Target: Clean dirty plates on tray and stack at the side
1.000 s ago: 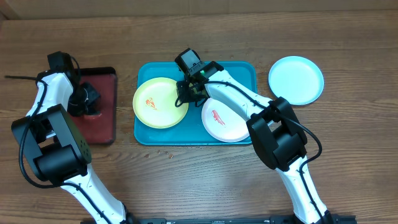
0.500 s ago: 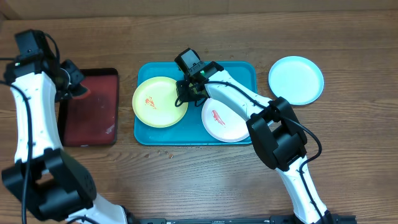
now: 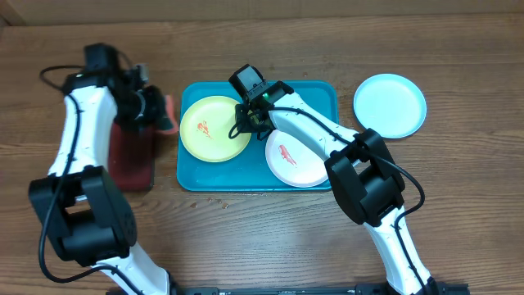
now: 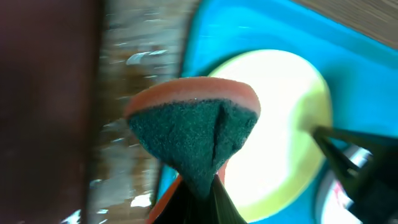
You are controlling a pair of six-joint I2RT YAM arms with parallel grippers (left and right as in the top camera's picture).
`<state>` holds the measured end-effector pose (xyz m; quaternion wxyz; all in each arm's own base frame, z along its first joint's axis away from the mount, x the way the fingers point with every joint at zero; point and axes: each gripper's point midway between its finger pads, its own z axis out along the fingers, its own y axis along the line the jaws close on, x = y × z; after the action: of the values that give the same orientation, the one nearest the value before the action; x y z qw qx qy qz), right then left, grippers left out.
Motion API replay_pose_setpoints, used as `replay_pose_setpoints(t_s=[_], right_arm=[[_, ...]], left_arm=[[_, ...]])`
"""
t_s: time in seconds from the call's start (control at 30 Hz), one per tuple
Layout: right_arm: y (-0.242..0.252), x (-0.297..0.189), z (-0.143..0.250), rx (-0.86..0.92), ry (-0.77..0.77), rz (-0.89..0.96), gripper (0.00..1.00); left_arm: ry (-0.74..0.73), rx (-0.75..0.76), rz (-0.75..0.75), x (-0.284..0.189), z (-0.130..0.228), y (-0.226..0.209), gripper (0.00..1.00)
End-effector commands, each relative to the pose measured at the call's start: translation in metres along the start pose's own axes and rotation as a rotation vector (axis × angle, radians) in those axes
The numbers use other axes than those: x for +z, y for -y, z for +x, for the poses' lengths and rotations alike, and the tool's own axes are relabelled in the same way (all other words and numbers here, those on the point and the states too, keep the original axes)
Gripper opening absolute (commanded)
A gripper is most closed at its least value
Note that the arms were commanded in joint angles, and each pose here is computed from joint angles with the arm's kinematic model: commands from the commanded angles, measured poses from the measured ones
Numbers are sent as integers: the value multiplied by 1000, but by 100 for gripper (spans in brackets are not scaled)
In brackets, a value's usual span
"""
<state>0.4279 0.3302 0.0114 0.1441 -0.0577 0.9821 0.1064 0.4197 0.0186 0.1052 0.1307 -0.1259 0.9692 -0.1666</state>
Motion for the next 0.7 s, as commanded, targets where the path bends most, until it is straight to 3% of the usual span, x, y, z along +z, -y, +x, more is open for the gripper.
replay_pose_setpoints(t_s=[0.0,0.27,0.43,0.67], right_arm=[[27,12,8,-49,-12,109,5],[35,11,12,-46,-37,130,8],[31,11,14,-87,-59,96,4],[31,11,15,-84,-63,91,4]], left_arm=[[7,102,66,-2,1,31,4],[-20,78,-24,18,15,58,4],[-15,125,-10,36,25,81,4],[3,50,-97,74,36,77,4]])
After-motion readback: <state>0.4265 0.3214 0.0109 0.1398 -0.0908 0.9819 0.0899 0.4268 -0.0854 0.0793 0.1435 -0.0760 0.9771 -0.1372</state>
